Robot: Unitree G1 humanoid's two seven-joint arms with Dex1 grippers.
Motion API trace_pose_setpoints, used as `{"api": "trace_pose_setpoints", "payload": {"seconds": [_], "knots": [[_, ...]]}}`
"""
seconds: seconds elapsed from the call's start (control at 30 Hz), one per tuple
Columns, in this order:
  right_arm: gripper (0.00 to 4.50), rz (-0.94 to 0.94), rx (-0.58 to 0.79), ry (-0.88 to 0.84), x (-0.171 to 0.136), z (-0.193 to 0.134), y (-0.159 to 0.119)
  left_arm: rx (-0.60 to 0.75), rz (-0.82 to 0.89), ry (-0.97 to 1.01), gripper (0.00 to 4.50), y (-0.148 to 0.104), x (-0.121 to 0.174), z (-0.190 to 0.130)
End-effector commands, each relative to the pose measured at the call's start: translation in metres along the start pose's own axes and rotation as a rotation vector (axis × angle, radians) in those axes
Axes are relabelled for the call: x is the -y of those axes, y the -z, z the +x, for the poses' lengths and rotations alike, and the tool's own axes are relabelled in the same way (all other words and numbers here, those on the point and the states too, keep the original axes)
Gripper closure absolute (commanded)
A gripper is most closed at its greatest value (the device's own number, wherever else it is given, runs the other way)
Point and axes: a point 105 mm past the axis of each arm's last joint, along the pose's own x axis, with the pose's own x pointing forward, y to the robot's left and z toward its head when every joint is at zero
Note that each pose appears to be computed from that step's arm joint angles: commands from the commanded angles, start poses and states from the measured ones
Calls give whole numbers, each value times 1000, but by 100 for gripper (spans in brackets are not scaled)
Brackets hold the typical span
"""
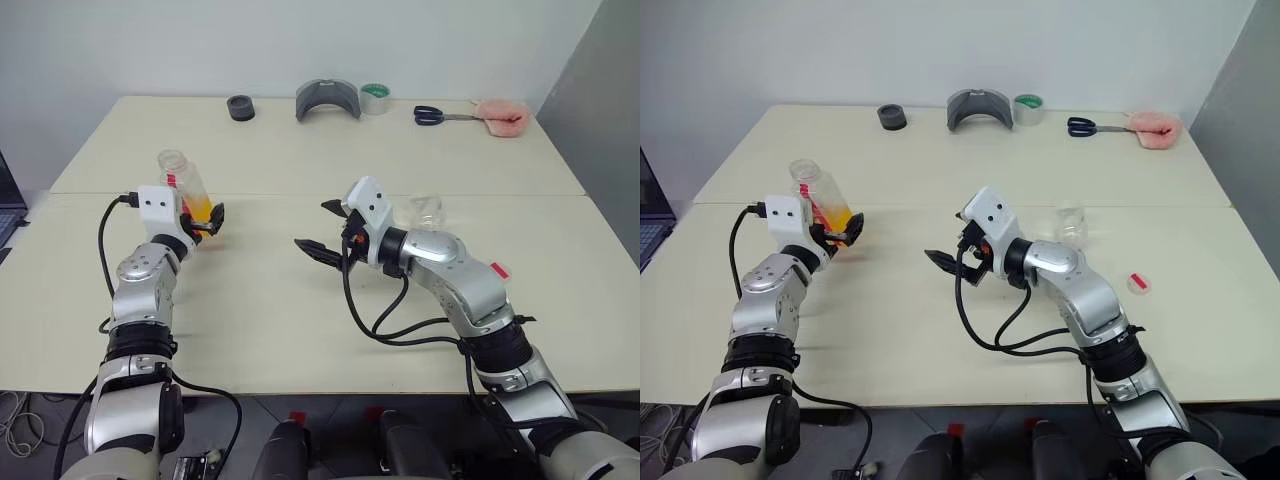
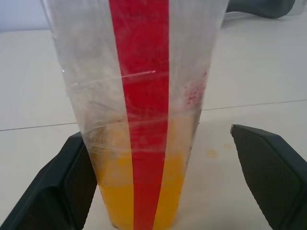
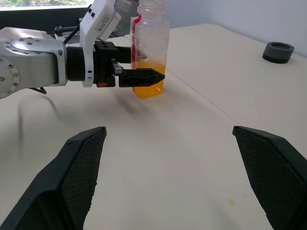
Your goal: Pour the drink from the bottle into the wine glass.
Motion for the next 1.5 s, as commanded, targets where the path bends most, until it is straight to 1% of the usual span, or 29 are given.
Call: {"api": "trace_pose_setpoints", "payload": {"seconds": [0.03, 0.27, 0.5, 0.7, 0.97, 1.1, 1.2, 1.27, 1.4, 1.5], "knots": [[0, -36, 56, -7, -3, -2, -16, 56, 17, -16, 5, -15, -3, -1], [0, -31, 58, -9, -4, -3, -17, 81, -16, -54, 5, -17, -12, -5], [0, -31, 56, -14, -5, -4, -16, 89, -11, -72, 5, -17, -16, -8], [0, -35, 40, -14, -5, -9, -10, 85, 8, -78, 5, -10, -12, -16], [0, -41, 18, -8, -6, -20, -1, 84, -1, -146, 5, 0, -16, -34], [0, -28, -4, 4, -5, -31, 7, 75, -9, -135, 5, 8, -7, -50], [0, -6, -10, 21, -2, -38, 9, 68, 8, -93, 5, 12, 4, -61], [0, 2, -14, 35, 0, -44, 10, 59, -11, -71, 5, 14, 11, -71], [0, 95, 62, 113, 15, -56, -3, 55, 110, 86, 5, 12, 40, -84], [0, 127, 93, 135, 23, -69, -14, 73, 126, 205, 5, 4, 60, -85]]}}
